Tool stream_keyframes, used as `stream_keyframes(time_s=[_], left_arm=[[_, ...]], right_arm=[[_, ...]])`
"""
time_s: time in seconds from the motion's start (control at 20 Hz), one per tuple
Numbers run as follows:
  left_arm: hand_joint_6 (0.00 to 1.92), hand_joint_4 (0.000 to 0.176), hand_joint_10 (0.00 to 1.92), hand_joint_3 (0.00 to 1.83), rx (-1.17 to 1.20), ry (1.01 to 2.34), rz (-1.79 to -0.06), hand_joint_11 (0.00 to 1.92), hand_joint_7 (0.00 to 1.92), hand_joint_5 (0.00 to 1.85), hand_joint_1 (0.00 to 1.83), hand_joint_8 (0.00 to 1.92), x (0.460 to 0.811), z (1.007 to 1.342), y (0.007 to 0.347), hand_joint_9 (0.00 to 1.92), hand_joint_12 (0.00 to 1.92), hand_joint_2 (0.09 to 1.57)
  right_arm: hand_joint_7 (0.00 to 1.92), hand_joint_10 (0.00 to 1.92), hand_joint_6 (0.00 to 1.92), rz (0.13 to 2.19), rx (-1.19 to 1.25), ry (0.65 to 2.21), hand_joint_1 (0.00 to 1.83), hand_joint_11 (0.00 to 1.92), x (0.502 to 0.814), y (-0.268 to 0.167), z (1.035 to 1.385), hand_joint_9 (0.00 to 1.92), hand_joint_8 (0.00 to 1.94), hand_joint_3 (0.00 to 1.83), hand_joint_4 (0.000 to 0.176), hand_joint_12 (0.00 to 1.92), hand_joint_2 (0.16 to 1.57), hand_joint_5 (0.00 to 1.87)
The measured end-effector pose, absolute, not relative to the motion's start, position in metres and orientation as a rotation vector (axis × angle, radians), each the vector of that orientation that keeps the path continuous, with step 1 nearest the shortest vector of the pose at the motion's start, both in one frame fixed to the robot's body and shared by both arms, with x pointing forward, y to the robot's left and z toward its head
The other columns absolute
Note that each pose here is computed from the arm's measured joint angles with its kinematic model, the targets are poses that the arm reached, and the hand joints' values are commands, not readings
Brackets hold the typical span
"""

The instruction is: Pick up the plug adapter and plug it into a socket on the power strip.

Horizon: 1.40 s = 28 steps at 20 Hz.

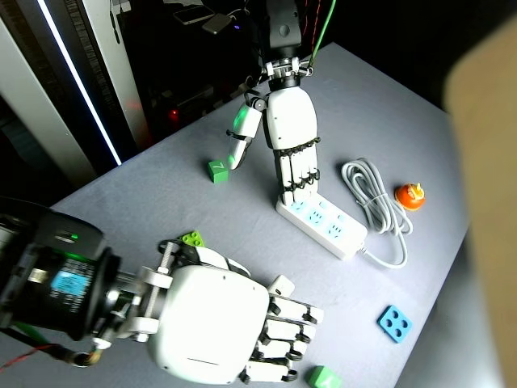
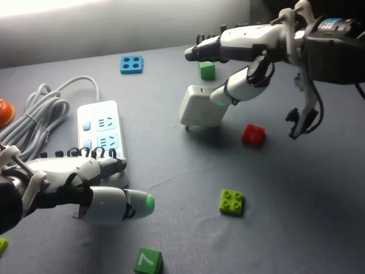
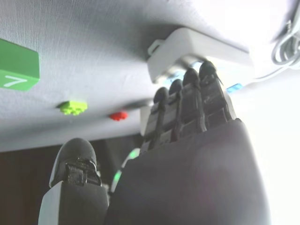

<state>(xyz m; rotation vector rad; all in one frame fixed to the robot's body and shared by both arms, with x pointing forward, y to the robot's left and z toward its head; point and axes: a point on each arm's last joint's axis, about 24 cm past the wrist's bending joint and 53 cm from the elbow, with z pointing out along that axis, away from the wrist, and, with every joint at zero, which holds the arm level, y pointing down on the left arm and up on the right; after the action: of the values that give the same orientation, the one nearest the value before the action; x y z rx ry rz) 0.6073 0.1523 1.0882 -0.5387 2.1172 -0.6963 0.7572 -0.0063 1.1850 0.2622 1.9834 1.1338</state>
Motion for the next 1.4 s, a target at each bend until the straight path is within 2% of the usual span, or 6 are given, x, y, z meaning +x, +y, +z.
stream_keyframes(time_s=[0.15, 0.45, 0.55, 0.65, 0.95, 1.4], left_arm=[[0.0, 0.0, 0.0, 0.0, -0.517, 2.13, -0.681, 0.0, 0.0, 0.0, 0.0, 0.0, 0.605, 1.083, 0.153, 0.0, 0.0, 1.16], [0.0, 0.0, 0.0, 0.0, -0.477, 2.129, -0.674, 0.0, 0.0, 0.0, 0.0, 0.0, 0.604, 1.083, 0.152, 0.0, 0.0, 1.16], [0.0, 0.0, 0.0, 0.0, -0.474, 2.129, -0.676, 0.0, 0.0, 0.0, 0.0, 0.0, 0.604, 1.084, 0.151, 0.0, 0.0, 1.16], [0.0, 0.0, 0.0, 0.0, -0.476, 2.13, -0.679, 0.0, 0.0, 0.0, 0.0, 0.0, 0.604, 1.084, 0.151, 0.0, 0.0, 1.16], [0.0, 0.0, 0.0, 0.0, -0.471, 2.135, -0.678, 0.0, 0.0, 0.0, 0.0, 0.0, 0.604, 1.082, 0.152, 0.0, 0.0, 1.16], [0.0, 0.0, 0.0, 0.0, -0.47, 2.129, -0.687, 0.0, 0.0, 0.0, 0.0, 0.0, 0.606, 1.085, 0.15, 0.0, 0.0, 1.16]], right_arm=[[0.24, 0.01, 0.01, 1.138, 0.252, 2.004, 1.02, 0.0, 0.753, 0.002, 1.177, 0.26, 0.0, 0.0, 0.0, 0.79, 1.2, 0.24], [0.2, 0.0, 0.0, 1.117, 0.243, 2.02, 1.01, 0.0, 0.756, 0.007, 1.16, 0.23, 0.0, 0.0, 0.0, 0.68, 1.21, 0.19], [0.19, 0.0, 0.0, 1.114, 0.244, 2.024, 0.96, 0.0, 0.756, 0.009, 1.156, 0.23, 0.0, 0.0, 0.0, 0.7, 1.23, 0.17], [0.24, 0.01, 0.01, 1.101, 0.251, 2.032, 1.05, 0.0, 0.759, 0.006, 1.151, 0.27, 0.01, 0.0, 0.0, 0.77, 1.19, 0.21], [0.19, 0.0, 0.0, 1.094, 0.262, 2.024, 1.0, 0.0, 0.766, 0.006, 1.15, 0.21, 0.0, 0.0, 0.0, 0.65, 1.22, 0.18], [0.23, 0.0, 0.0, 1.09, 0.263, 2.031, 1.02, 0.0, 0.767, 0.01, 1.145, 0.26, 0.0, 0.0, 0.0, 0.78, 1.2, 0.2]])
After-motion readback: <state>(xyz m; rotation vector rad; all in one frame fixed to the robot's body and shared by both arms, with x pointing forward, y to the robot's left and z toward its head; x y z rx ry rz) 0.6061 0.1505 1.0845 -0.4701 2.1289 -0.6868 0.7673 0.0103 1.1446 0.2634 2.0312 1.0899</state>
